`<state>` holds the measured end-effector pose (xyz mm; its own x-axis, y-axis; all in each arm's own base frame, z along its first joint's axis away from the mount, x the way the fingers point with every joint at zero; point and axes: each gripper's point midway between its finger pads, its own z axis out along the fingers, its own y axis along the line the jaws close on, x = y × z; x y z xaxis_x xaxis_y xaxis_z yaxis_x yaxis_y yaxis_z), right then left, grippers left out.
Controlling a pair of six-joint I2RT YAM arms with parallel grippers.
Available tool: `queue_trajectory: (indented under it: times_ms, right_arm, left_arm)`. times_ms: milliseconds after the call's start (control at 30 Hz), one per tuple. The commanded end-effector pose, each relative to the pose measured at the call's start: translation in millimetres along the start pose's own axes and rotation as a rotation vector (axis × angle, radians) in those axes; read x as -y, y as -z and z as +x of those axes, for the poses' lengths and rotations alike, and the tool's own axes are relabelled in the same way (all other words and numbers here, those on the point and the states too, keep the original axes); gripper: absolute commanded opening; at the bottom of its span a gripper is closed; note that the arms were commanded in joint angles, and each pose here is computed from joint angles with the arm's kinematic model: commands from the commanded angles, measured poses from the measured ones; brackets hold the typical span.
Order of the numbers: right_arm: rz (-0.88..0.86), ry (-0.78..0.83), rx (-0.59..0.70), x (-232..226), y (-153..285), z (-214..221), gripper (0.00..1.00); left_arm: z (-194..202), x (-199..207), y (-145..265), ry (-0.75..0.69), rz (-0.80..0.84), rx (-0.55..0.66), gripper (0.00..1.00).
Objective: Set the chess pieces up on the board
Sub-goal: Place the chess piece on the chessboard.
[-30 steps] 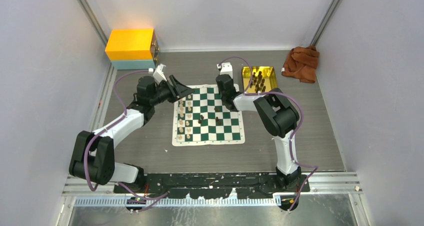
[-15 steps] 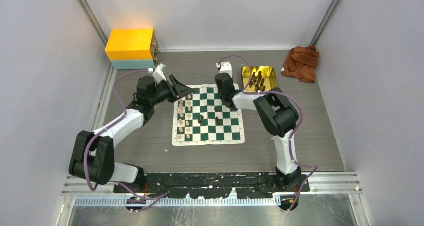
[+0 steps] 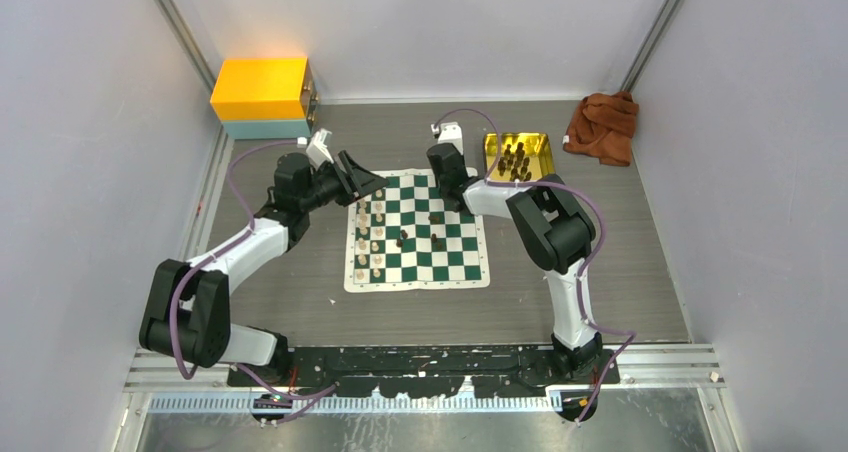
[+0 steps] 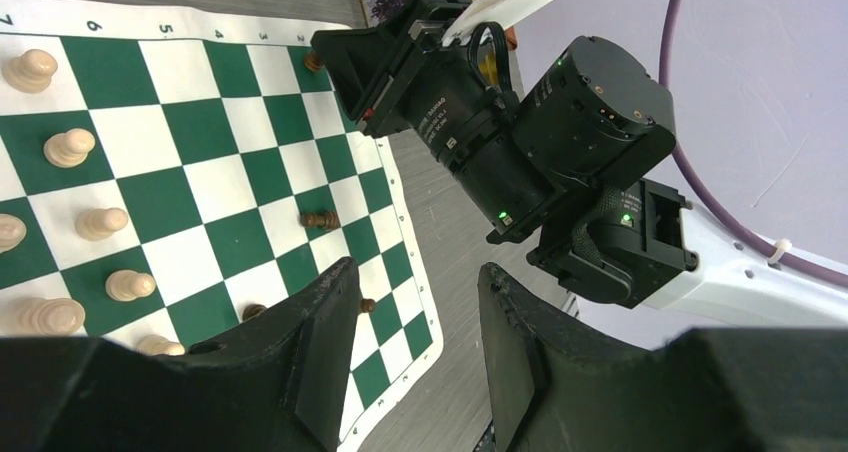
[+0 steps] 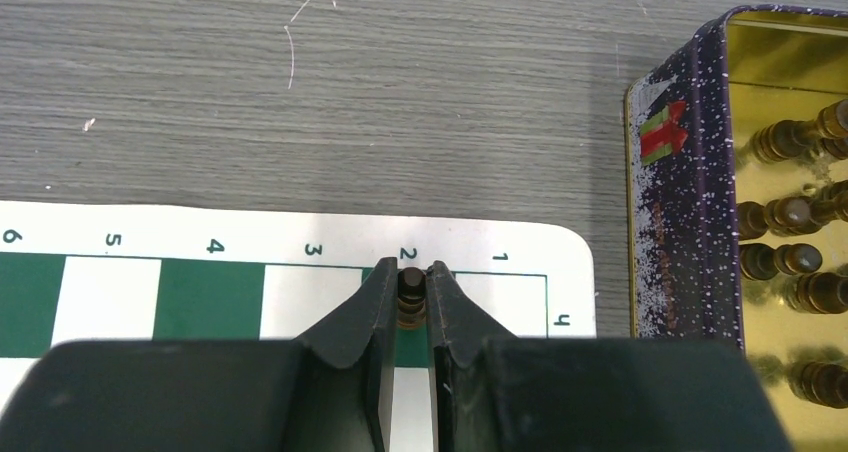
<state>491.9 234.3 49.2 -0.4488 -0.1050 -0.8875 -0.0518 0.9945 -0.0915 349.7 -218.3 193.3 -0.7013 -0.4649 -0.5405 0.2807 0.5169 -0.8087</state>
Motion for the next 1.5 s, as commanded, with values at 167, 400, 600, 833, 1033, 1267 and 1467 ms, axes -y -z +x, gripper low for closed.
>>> queue_trajectory:
  times_ms: [167, 400, 600, 833, 1033, 1267, 1467]
  right_arm:
    - [0.001, -0.041, 0.015, -4.2, -2.4, -19.5, 0.16]
    - [0.0, -0.044, 0.001, -4.5, -0.2, -16.5, 0.23]
    - [-0.001, -0.048, -0.007, -3.4, 1.6, -14.2, 0.28]
    - [0.0, -0.052, -0.008, -1.3, 5.7, -13.1, 0.29]
    - [-0.004, -0.043, 0.021, -1.2, 12.8, -24.2, 0.3]
    - [0.004, -0.043, 0.082, 5.4, 31.7, -56.1, 0.31]
    - [-0.013, -0.022, 0.131, 4.8, 54.7, -82.0, 0.32]
  left_arm:
    - [-7.9, 7.1, -0.6, -0.039, 0.044, 0.026, 0.48]
    - [-7.3, 7.4, -0.5, -0.039, 0.048, 0.024, 0.48]
    - [-7.3, 8.2, 0.3, -0.037, 0.049, 0.026, 0.48]
    - [-7.8, 9.8, 1.4, -0.037, 0.051, 0.028, 0.48]
    - [-8.9, 10.3, 2.4, -0.039, 0.047, 0.033, 0.48]
    - [-11.7, 9.0, 3.5, -0.039, 0.033, 0.048, 0.48]
    - [-14.4, 9.3, 7.2, -0.039, 0.017, 0.067, 0.48]
